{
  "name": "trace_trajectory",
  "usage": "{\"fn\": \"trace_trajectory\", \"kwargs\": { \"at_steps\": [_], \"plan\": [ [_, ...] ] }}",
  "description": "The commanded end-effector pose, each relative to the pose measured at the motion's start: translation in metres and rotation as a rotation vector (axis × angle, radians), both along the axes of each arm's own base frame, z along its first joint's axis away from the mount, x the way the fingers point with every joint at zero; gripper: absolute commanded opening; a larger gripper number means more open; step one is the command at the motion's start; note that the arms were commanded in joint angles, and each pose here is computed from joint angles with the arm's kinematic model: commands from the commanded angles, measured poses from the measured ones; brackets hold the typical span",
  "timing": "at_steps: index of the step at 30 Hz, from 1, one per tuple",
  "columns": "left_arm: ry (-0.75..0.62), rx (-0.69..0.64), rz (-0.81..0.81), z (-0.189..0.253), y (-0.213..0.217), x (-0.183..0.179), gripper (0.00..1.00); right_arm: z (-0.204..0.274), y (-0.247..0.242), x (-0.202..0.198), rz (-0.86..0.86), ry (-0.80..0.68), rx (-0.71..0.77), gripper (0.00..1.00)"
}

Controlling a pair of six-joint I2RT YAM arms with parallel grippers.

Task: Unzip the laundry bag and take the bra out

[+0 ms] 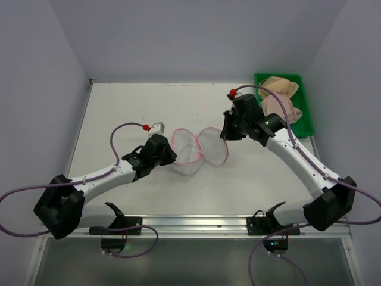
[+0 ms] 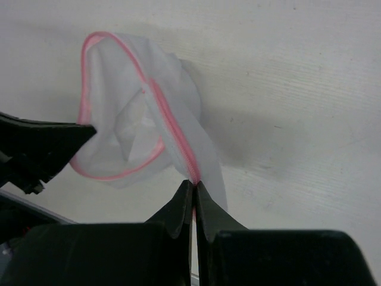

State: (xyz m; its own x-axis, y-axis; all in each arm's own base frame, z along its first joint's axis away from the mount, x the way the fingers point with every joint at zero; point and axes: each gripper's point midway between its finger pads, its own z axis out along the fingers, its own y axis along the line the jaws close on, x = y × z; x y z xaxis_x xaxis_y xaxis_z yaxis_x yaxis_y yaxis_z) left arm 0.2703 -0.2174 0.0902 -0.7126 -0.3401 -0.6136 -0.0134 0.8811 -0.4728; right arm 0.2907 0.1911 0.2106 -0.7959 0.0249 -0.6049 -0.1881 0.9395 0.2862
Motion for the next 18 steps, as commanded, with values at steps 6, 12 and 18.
{"fn": "trace_trajectory", "kwargs": {
  "at_steps": [6,12,18],
  "plan": [
    [-0.061,-0.082,0.010,0.015,-0.031,0.020,0.05,0.033,0.086,-0.008,0.249,0.040,0.297,0.00],
    [-0.031,-0.112,0.029,-0.003,-0.027,0.011,0.06,0.020,0.141,-0.003,0.375,0.109,0.460,0.00],
    [-0.007,-0.127,0.046,-0.021,-0.015,-0.005,0.07,-0.002,0.181,0.003,0.501,0.141,0.544,0.00]
  ]
}}
